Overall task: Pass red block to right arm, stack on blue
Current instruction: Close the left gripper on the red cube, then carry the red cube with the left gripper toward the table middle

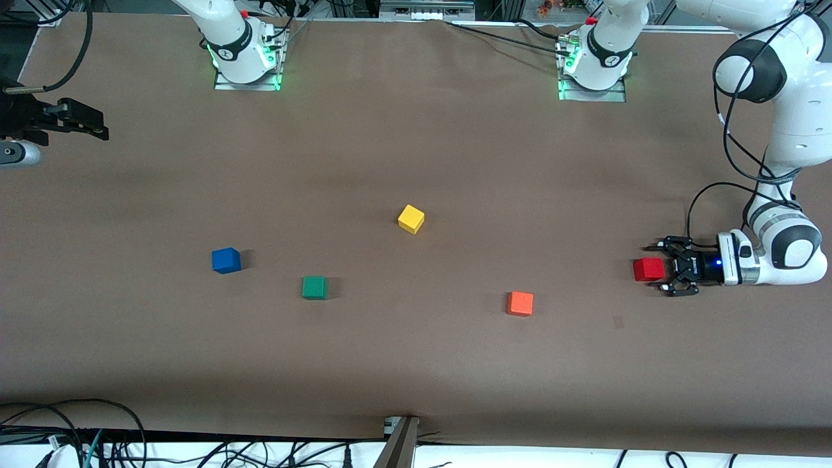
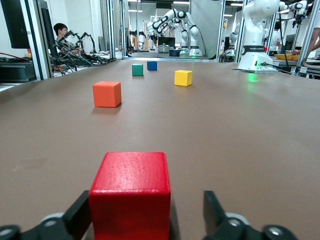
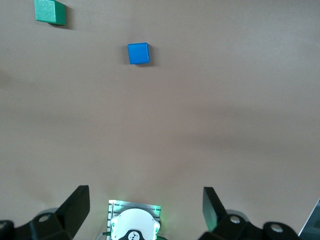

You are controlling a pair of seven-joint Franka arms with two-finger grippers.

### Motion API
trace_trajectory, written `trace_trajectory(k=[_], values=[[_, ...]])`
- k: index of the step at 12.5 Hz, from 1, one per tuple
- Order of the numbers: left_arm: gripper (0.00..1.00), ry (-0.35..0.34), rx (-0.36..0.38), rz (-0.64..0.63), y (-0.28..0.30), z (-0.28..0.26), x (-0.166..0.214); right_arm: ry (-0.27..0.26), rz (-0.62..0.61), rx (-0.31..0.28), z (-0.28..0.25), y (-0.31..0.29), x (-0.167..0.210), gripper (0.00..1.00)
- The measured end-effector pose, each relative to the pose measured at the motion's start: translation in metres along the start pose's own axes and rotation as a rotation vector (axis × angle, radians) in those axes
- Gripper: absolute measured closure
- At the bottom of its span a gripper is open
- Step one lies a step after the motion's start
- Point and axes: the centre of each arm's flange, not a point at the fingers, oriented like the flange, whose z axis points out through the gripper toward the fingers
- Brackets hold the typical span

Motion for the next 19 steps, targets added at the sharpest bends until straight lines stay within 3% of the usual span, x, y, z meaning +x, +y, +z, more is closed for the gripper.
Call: trace_trajectory(k=[1, 4, 7, 9, 11, 16, 19], values=[[0.08, 0.0, 0.0, 0.002, 0.0, -0.001, 0.0, 0.0, 0.0, 0.0, 0.0, 0.0, 0.0, 0.0], [0.44, -0.002, 0.002, 0.006, -0.001, -0.002, 0.001, 0.0, 0.0, 0.0, 0.0, 0.0, 0.0, 0.0], [0.44, -0.001, 0.002, 0.002, -0.002, -0.003, 0.002, 0.0, 0.0, 0.001, 0.0, 0.0, 0.0, 0.0], [0.44, 0.043, -0.005, 0.003, -0.01, 0.01, 0.014, 0.0, 0.0, 0.001, 0.0, 0.0, 0.0, 0.0], [0.44, 0.092, -0.069, -0.045, -0.024, 0.048, 0.033, 0.0, 0.0, 0.001, 0.0, 0.0, 0.0, 0.0], [0.44, 0.313, -0.266, -0.04, -0.066, 0.209, 0.122, -0.001, 0.0, 0.001, 0.001, 0.0, 0.001, 0.0], [0.44, 0.514, -0.271, -0.042, -0.083, 0.301, 0.183, -0.009, -0.005, 0.017, 0.006, -0.002, 0.005, 0.0]])
